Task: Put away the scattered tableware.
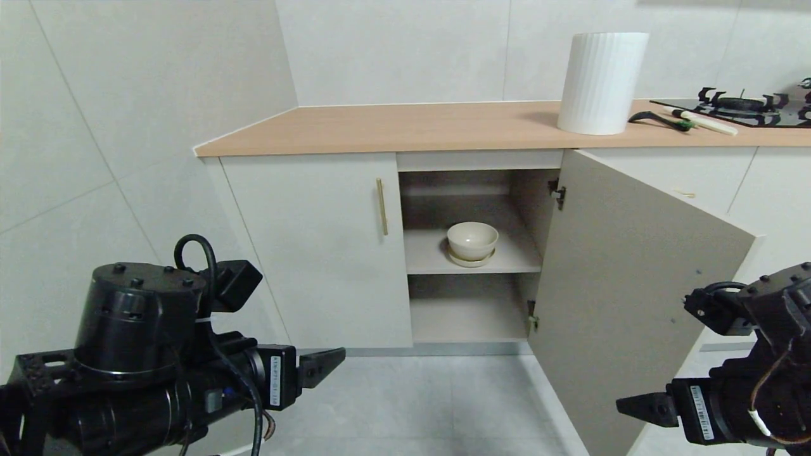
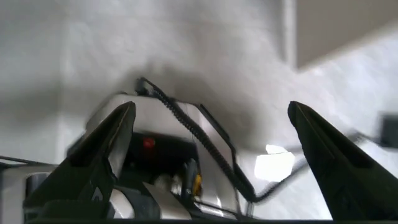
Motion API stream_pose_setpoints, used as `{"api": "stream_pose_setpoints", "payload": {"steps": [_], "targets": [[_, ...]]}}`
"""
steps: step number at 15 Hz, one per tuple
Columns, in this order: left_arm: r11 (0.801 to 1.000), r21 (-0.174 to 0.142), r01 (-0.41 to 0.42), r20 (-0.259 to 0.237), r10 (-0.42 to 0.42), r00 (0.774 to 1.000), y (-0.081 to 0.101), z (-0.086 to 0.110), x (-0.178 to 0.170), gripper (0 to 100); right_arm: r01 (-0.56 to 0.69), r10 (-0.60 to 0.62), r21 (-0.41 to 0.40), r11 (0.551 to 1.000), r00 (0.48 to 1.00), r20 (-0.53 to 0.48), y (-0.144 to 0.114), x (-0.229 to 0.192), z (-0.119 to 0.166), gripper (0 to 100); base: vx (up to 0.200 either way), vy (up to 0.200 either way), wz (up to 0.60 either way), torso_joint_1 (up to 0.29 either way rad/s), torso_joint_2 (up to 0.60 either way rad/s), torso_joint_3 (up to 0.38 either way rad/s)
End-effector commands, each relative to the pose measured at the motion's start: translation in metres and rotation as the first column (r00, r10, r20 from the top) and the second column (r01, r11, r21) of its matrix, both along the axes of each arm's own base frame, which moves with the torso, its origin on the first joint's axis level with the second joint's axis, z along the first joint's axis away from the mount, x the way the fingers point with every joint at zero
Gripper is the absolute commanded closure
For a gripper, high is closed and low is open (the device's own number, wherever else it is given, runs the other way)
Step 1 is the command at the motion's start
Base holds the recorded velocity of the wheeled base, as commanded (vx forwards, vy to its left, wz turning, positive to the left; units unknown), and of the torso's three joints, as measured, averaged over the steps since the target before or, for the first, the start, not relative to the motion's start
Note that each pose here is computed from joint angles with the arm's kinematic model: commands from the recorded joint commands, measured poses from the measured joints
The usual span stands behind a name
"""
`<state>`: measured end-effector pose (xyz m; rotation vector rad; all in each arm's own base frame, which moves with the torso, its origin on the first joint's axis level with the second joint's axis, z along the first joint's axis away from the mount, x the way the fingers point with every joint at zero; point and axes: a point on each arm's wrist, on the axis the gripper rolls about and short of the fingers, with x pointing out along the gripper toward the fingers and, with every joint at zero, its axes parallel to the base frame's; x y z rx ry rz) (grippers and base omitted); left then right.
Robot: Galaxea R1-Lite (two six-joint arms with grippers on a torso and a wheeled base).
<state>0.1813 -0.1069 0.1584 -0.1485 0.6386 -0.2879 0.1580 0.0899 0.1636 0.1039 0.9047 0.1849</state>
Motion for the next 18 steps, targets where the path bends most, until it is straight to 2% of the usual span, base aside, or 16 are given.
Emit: {"api": "stream_pose_setpoints", "payload": {"steps": [1, 3, 7, 10, 14, 17, 18], "targets": [[1.000, 0.001, -0.002, -0.002, 0.002, 1.000, 0.000, 0.000, 0.000, 0, 0.025, -0.026, -0.052, 0.998, 1.000, -0.003, -0.006, 0.002, 0.000, 0, 0.000, -0.200, 0.00, 0.002, 0.01, 0.007], [1.000, 0.001, -0.002, -0.001, 0.002, 1.000, 0.000, 0.000, 0.000, 0, 0.062, -0.062, -0.112, 0.992, 0.998, 0.000, -0.021, 0.000, 0.005, 0, 0.000, -0.100, 0.00, 0.001, 0.00, 0.001], [1.000, 0.002, -0.002, -0.003, 0.002, 1.000, 0.000, -0.001, 0.000, 0, 0.209, -0.200, -0.157, 0.965, 0.977, 0.066, -0.058, 0.002, 0.025, 0, 0.000, 0.000, 0.00, 0.000, 0.00, 0.000], [1.000, 0.002, -0.002, -0.003, 0.002, 1.000, 0.000, -0.001, 0.000, 0, 0.355, -0.335, -0.185, 0.917, 0.933, 0.131, -0.087, 0.009, 0.039, 0, 0.000, 0.000, 0.00, 0.000, 0.00, 0.000], [1.000, 0.004, -0.002, -0.006, 0.002, 1.000, 0.000, -0.002, 0.001, 0, 0.467, -0.435, -0.145, 0.873, 0.877, 0.202, -0.107, 0.029, 0.043, 0, 0.000, 0.000, 0.00, 0.000, 0.00, 0.000], [1.000, 0.004, -0.002, -0.006, 0.002, 1.000, 0.000, -0.002, 0.001, 0, 0.533, -0.506, -0.060, 0.844, 0.828, 0.243, -0.112, 0.056, 0.034, 0, 0.000, 0.000, 0.00, 0.000, 0.00, 0.000], [1.000, 0.004, -0.001, -0.008, 0.001, 1.000, 0.000, -0.002, 0.001, 0, 0.569, -0.552, 0.005, 0.822, 0.796, 0.251, -0.113, 0.071, 0.029, 0, 0.000, 0.000, 0.00, 0.000, 0.00, 0.000]]}}
